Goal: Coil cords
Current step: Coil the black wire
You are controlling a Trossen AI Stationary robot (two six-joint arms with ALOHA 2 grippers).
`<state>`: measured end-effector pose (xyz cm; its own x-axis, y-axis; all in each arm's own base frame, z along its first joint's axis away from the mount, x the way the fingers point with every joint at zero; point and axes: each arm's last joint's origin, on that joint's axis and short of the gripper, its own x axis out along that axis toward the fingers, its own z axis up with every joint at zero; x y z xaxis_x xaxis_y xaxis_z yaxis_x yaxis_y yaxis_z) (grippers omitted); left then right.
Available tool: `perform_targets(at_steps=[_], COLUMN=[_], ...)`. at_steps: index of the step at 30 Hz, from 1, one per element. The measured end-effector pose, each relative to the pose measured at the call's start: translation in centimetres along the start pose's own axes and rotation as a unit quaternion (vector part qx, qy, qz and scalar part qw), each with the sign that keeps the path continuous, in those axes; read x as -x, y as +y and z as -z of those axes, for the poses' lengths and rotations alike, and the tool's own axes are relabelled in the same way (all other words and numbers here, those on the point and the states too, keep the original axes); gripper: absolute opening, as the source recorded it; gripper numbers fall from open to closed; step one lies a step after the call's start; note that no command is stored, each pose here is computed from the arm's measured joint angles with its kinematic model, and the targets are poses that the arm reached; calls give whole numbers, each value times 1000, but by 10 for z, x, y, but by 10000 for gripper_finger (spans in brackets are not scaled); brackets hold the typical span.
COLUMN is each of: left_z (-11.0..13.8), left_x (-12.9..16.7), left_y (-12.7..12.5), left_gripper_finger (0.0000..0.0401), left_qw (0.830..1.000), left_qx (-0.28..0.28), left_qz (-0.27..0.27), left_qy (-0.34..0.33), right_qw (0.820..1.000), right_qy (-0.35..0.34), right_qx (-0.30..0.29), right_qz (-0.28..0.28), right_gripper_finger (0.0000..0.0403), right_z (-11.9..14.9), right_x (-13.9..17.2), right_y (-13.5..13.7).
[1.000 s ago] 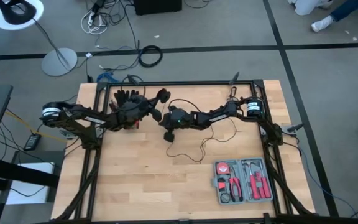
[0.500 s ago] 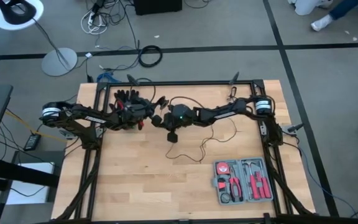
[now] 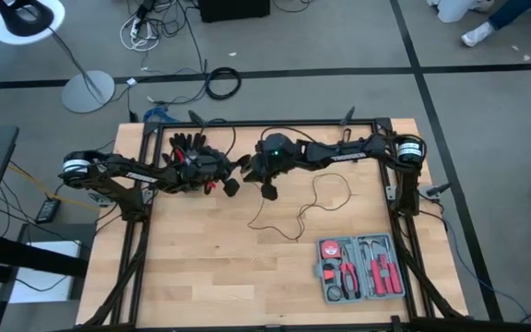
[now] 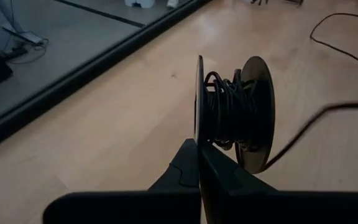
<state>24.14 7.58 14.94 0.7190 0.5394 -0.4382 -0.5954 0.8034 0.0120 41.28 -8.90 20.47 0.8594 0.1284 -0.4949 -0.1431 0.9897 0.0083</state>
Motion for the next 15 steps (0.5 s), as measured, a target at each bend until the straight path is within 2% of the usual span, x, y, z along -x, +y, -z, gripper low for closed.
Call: perform_targets(at_steps=[5, 15], left_z=[1, 0], left_x=[0, -1], left_y=[-2, 0], left_gripper_finger=[0, 0], left_qw=[1000, 996], left_qx=[6, 23], left_qz=[29, 82], left_qy=[8, 15], right_qw=[999, 997], right_qy=[-10, -54], right_qx=[-8, 17], right_qz=[-42, -60], right_gripper_finger=[0, 0], right_z=[0, -8], right_x=[3, 4], right_y=[-4, -4])
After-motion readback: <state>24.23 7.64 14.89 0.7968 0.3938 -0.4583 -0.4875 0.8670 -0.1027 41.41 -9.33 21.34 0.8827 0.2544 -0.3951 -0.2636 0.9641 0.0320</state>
